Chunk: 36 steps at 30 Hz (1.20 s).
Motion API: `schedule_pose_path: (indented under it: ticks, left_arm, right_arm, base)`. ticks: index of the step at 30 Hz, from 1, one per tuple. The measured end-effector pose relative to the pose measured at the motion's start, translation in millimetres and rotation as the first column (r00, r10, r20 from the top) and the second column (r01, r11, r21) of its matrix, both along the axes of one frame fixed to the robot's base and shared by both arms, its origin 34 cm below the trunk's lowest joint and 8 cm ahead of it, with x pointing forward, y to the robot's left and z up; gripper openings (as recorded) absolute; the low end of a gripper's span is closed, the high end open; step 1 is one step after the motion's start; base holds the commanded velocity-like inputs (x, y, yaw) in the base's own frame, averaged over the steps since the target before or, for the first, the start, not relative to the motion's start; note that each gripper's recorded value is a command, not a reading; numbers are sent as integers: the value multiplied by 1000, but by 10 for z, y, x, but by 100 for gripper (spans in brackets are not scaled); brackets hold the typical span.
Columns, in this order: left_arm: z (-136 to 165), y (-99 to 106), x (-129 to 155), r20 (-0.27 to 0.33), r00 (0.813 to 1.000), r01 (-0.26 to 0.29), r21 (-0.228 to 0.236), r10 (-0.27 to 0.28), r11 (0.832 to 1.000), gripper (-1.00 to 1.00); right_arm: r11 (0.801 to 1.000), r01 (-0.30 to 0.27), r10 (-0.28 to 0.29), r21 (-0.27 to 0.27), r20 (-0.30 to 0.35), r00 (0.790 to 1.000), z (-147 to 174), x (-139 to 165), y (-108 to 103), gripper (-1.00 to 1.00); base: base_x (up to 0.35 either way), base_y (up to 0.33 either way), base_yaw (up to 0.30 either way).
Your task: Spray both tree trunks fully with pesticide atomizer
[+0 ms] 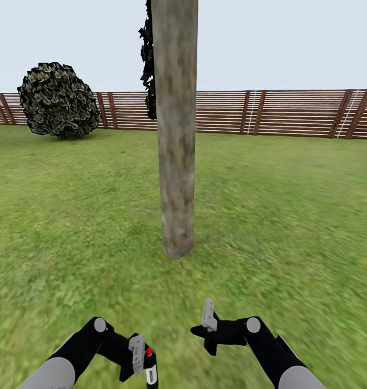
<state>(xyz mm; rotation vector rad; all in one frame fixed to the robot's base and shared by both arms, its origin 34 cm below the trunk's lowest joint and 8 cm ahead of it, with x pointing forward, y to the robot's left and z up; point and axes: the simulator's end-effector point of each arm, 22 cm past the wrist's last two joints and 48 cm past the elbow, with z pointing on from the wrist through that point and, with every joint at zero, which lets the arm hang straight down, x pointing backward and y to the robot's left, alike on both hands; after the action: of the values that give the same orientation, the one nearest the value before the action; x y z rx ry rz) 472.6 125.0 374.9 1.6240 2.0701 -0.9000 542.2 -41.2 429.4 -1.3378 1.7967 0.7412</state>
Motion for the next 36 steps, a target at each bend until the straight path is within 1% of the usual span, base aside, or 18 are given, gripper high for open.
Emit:
schedule_pose_path:
  ticks: [10,17,20,23,26,27,36]
  left_arm:
    - [43,-182,6,3,1000,10,-24,-10,1000,-100]
    - [82,-299,28,9,1000,16,-40,-16,999,-100]
    - [114,-333,79,17,1000,16,-44,-15,999,-100]
    - [130,-350,106,22,1000,16,-45,-15,999,-100]
    - [137,-367,118,25,1000,15,-47,-14,999,-100]
    - [138,-369,119,25,1000,15,-47,-14,999,-100]
    - [143,-380,124,27,1000,14,-51,-12,999,-100]
  right_arm:
    - [999,-14,14,31,2,1000,70,-29,217,-100]
    - [999,-18,17,39,2,1000,90,-36,273,-100]
    - [999,-19,19,42,2,1000,96,-41,296,-100]
    - [999,-40,40,36,3,999,88,-81,339,-100]
    - [996,-90,90,18,7,996,61,-181,424,-100]
    - [995,-95,95,16,8,995,58,-193,433,-100]
    - [994,-106,106,15,10,994,59,-214,464,-100]
  base:
    - [0,0,0]
    - [0,0,0]
    - [0,0,0]
    - [0,0,0]
    - [0,0,0]
    - [0,0,0]
    - [0,0,0]
